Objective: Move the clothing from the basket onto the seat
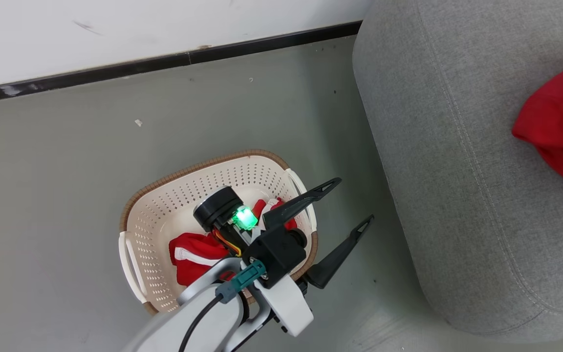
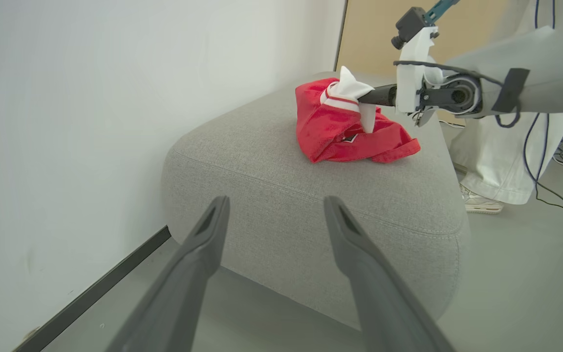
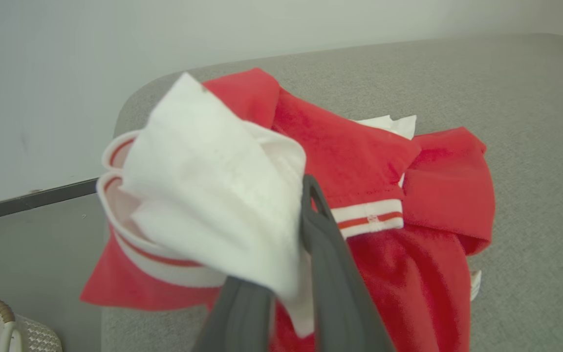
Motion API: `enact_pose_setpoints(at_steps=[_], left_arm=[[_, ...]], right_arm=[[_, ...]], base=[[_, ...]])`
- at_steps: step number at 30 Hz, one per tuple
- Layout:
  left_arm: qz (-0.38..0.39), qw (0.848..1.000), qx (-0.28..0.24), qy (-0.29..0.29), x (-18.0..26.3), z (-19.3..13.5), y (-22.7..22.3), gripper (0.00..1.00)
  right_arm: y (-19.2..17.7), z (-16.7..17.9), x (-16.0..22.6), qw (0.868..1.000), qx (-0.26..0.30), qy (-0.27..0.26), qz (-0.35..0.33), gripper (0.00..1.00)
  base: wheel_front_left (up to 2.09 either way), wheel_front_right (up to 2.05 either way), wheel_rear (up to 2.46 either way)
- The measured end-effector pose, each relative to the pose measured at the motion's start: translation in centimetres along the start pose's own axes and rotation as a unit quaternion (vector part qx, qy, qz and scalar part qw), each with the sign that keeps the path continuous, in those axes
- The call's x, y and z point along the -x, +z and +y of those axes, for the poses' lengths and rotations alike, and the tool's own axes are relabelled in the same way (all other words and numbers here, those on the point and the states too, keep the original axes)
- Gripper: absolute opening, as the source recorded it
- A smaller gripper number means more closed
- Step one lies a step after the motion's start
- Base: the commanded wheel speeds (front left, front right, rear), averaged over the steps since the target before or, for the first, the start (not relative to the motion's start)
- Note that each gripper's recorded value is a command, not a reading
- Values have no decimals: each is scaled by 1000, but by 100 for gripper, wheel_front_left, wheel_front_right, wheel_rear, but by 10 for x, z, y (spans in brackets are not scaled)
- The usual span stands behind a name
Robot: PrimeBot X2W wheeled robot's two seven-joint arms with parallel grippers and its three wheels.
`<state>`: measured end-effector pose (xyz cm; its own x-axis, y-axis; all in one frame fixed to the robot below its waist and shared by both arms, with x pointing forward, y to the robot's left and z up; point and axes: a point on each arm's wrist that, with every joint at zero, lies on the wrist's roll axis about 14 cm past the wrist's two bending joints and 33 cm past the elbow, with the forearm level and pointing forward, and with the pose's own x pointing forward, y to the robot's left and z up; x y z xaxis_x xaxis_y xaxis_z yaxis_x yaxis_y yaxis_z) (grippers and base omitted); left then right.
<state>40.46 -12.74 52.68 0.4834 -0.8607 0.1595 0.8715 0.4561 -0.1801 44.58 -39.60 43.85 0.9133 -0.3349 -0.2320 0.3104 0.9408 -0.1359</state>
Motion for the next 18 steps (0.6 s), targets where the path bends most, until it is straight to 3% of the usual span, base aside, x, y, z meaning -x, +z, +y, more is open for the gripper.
enact_pose_setpoints(at_steps=[2, 6, 7, 8, 12, 18], left_arm=[[6, 1000, -3, 1, 1, 3, -4, 100], [14, 1000, -7, 2, 3, 6, -9, 100], [13, 1000, -7, 0, 3, 5, -9, 100], [13, 1000, -8, 0, 3, 5, -9, 100], [8, 1000, -11, 4, 2, 7, -6, 100], [-1, 1000, -17, 15, 3, 12, 0, 100]], right_arm=[[-10, 5, 2, 1000, -2, 2, 11, 24], [-19, 11, 8, 1000, -15, 4, 19, 54], [-19, 11, 9, 1000, -14, 4, 18, 93], [-19, 11, 11, 1000, -12, 5, 17, 100], [-19, 11, 20, 1000, -6, 8, 14, 100], [19, 7, 28, 999, 7, 13, -50, 100]], base=[[0, 0, 0], [0, 0, 0], [0, 0, 0], [0, 0, 0], [0, 0, 0], [0, 0, 0]])
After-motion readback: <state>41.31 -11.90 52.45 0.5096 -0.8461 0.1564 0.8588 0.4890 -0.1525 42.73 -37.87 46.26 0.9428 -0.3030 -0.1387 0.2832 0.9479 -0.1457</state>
